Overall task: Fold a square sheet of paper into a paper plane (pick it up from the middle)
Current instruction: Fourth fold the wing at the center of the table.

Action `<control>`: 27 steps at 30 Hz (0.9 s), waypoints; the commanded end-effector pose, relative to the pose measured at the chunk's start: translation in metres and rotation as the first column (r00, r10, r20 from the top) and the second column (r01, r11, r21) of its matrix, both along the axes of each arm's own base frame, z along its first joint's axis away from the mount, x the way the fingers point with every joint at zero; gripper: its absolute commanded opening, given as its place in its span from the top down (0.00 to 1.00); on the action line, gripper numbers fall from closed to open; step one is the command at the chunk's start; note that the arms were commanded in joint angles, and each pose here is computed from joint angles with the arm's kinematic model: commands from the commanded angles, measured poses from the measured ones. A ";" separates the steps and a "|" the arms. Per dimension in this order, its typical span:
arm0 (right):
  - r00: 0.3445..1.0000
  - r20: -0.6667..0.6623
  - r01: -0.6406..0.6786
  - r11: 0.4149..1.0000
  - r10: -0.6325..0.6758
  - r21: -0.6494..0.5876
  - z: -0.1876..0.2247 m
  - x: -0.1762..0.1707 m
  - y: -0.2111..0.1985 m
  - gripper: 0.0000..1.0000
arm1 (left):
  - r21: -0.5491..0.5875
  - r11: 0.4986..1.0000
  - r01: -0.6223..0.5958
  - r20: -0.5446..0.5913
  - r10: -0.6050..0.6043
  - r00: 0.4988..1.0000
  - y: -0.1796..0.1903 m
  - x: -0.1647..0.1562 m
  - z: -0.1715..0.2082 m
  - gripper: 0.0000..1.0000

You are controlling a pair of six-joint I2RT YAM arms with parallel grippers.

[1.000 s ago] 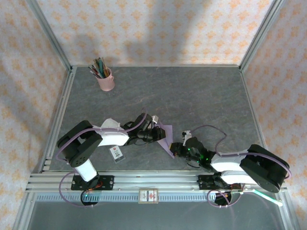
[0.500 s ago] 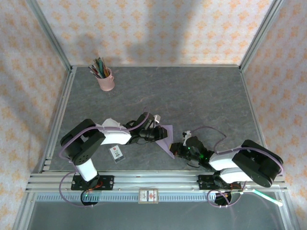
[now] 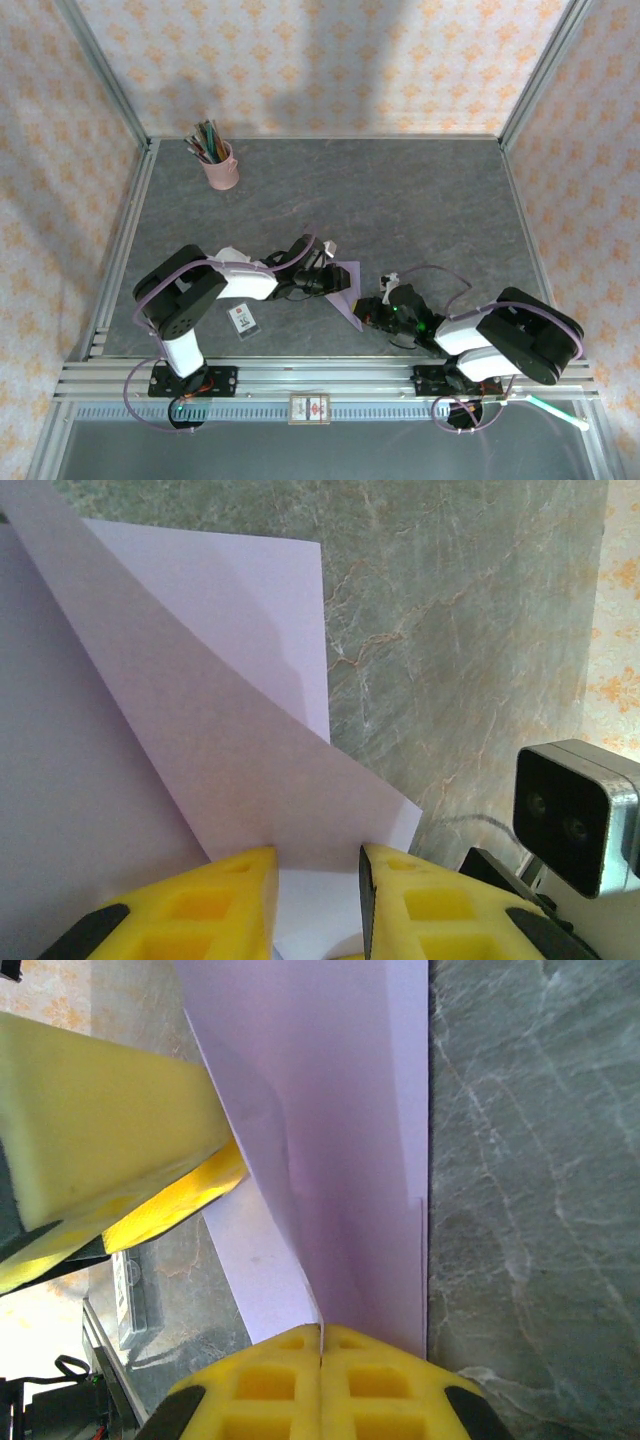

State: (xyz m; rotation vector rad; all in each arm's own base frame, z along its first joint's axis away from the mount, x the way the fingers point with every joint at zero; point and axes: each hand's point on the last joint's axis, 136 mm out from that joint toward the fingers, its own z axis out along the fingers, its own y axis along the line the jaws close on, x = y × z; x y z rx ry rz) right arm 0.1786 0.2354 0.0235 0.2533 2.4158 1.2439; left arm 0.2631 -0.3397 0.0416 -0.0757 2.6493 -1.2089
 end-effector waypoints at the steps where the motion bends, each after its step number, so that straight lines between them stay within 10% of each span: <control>1: 1.000 -0.017 0.019 1.000 -0.019 -0.022 -0.008 -0.001 -0.007 1.00 | 0.013 1.000 0.012 0.012 -0.012 1.000 -0.006 0.004 -0.001 0.71; 27: 0.999 -0.024 0.033 0.993 -0.036 -0.113 -0.021 0.002 -0.015 0.93 | 0.016 0.999 0.037 -0.009 -0.037 0.999 -0.011 0.004 -0.015 0.71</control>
